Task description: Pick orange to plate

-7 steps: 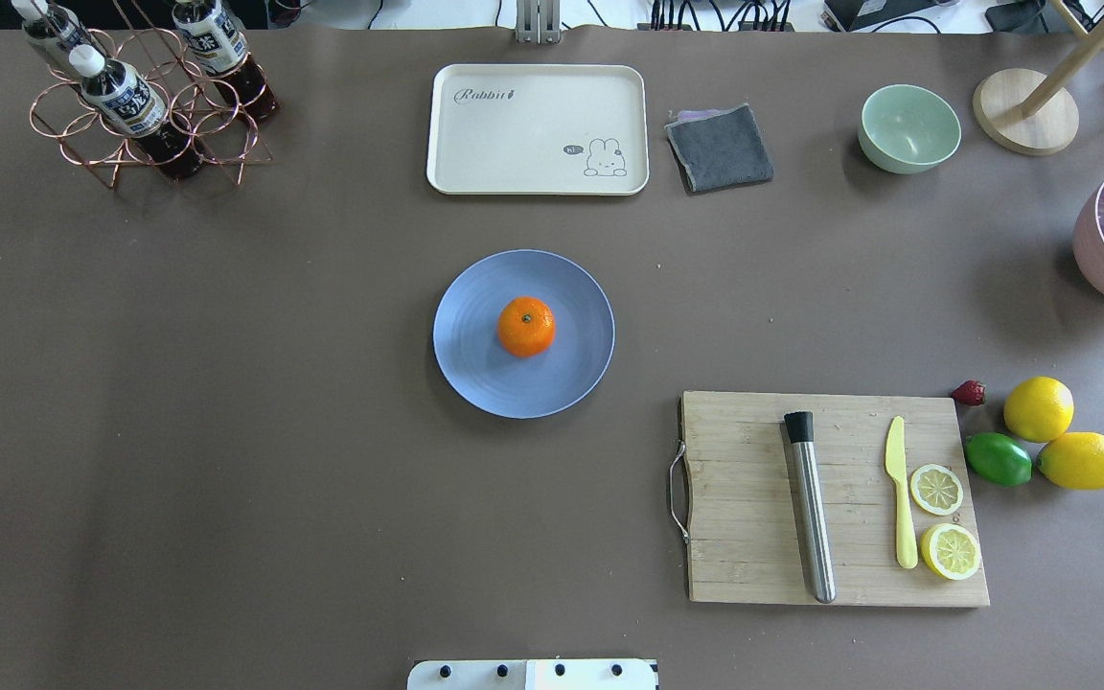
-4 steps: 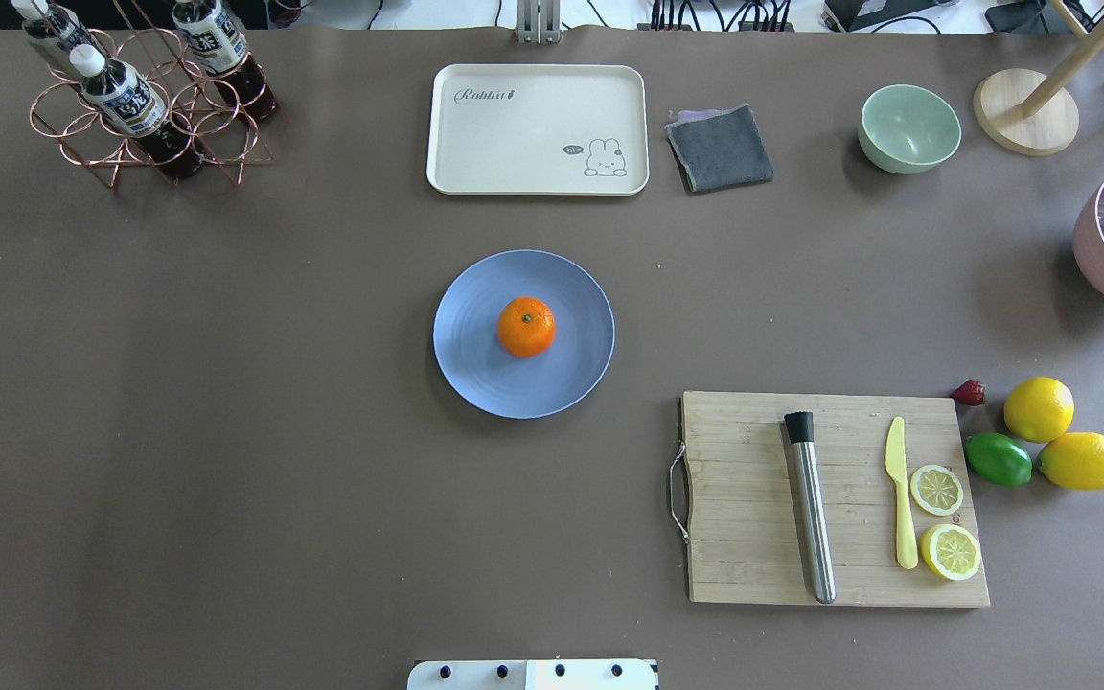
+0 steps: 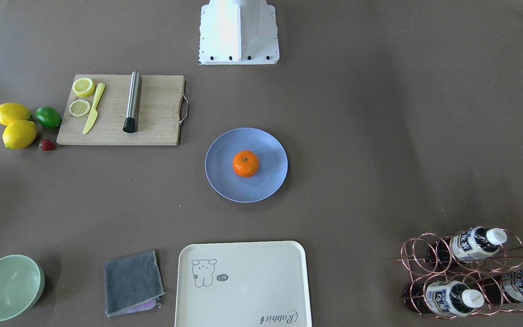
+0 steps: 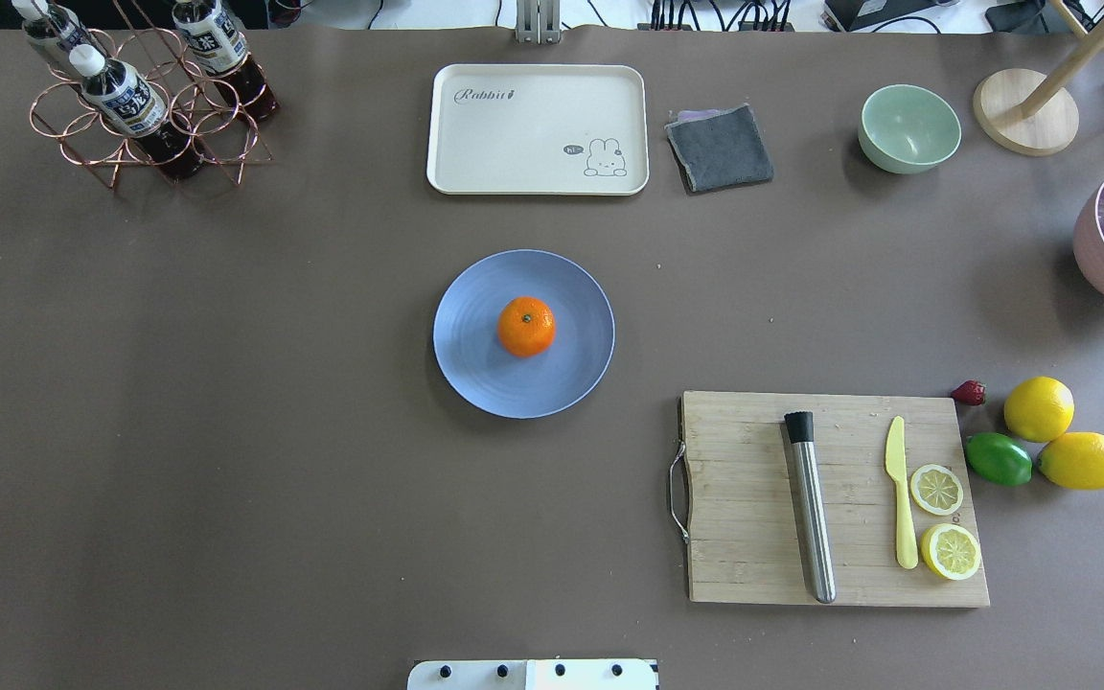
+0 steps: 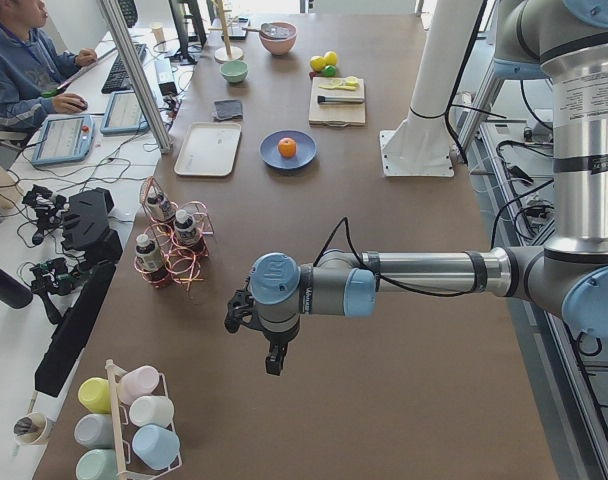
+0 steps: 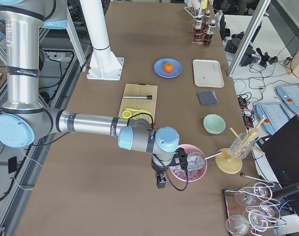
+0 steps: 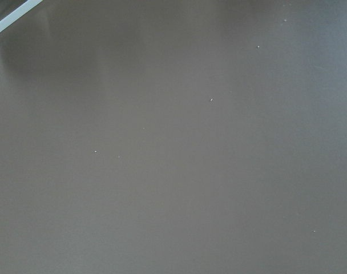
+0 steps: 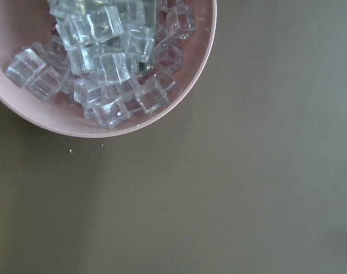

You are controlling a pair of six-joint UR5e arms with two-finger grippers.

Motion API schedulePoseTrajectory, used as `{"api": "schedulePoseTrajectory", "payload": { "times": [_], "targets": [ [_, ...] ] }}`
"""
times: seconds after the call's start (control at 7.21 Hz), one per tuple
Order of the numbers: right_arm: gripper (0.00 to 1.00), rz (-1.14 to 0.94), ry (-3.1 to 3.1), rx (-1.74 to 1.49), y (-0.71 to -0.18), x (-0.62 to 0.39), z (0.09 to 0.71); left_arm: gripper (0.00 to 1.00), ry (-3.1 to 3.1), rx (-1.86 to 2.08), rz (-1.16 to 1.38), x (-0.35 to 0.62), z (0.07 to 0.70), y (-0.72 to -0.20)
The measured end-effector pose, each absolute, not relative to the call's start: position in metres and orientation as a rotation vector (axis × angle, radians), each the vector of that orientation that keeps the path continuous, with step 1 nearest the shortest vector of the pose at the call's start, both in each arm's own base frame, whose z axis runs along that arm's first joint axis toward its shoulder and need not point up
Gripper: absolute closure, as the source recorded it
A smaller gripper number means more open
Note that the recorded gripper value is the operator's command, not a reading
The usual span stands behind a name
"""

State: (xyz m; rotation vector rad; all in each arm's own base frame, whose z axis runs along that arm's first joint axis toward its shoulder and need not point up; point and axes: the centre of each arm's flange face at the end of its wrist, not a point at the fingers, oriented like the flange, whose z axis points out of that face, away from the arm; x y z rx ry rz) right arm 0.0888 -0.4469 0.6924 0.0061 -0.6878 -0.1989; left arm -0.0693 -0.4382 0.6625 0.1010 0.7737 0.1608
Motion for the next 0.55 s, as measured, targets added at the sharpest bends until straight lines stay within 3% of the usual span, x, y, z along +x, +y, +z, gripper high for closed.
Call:
{"api": "schedulePoseTrajectory", "payload": {
  "times": [0.55],
  "targets": [
    [0.0,-0.199,-0.703,0.009,-0.447,0.0873,0.6915,0.0,0.773,0.098,0.157,-0.0697,0.6639,-0.4341]
  ]
}}
